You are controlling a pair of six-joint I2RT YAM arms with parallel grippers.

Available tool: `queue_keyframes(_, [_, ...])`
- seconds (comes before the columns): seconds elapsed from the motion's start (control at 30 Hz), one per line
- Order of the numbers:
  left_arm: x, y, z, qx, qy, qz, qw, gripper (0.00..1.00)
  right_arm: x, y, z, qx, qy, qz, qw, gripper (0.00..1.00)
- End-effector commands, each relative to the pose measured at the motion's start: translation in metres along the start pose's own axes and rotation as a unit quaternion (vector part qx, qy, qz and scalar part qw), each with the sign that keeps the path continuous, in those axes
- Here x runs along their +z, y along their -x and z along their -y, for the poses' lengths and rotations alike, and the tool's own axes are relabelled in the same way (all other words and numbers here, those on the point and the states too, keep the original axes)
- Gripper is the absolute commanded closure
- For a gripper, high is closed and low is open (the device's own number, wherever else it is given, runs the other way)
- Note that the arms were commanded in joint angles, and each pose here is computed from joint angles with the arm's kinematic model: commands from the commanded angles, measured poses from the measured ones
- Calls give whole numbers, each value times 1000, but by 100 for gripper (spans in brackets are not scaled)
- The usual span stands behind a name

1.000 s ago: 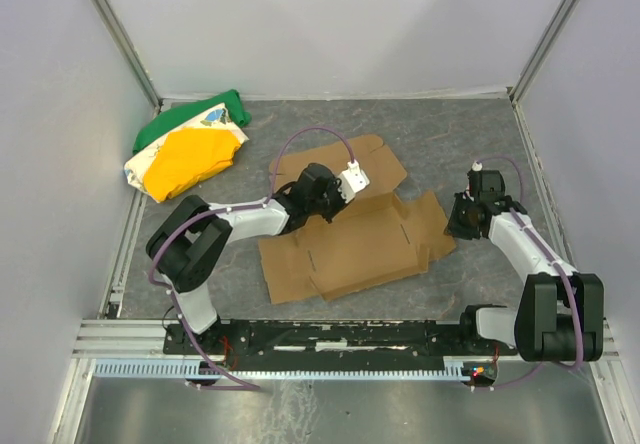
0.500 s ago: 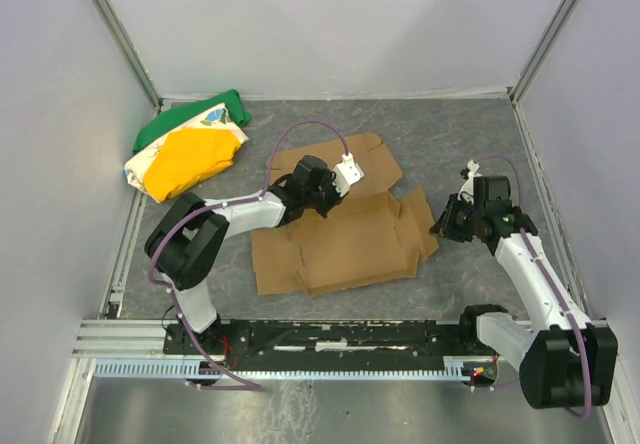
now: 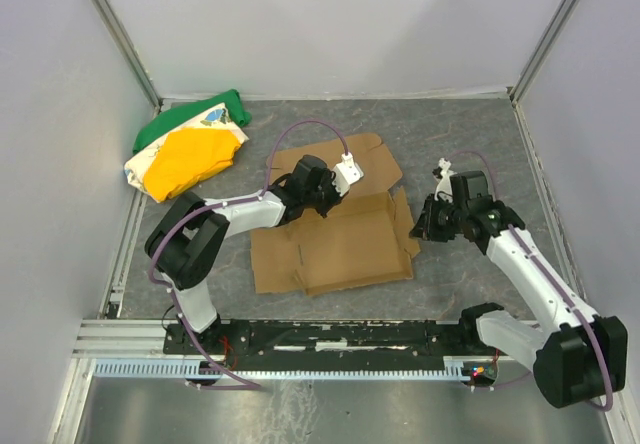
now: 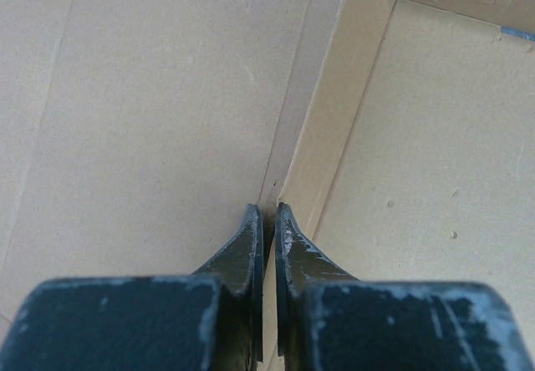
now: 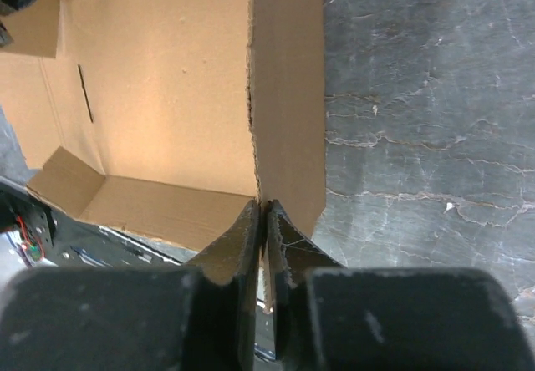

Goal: Fold the paper box

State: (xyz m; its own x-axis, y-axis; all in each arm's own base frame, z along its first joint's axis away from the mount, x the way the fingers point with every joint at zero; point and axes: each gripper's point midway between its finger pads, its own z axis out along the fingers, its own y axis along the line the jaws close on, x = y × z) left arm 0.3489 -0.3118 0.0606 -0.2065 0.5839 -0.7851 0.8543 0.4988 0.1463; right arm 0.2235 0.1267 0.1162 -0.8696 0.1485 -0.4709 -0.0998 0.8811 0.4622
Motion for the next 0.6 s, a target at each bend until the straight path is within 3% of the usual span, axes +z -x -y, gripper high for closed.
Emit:
queue_keyframes(0.0, [-1,-50,15,-49,-21,-78,995,97,0,-3,-8,-12,3,-33,999,79])
queue_keyframes(0.1, [-1,-50,15,-50,-20,-78,996,97,1,2,-6,-22,-5,-26,999,55])
queue_keyframes(0.23, [-2,-50,16,-50,-21,-78,995,97,4,9,-7,-32,-1,-17,999,37])
queue_keyframes(0.57, [-2,-50,16,-53,-19,-79,995,97,9,21,-30,-35,64,8,997,33])
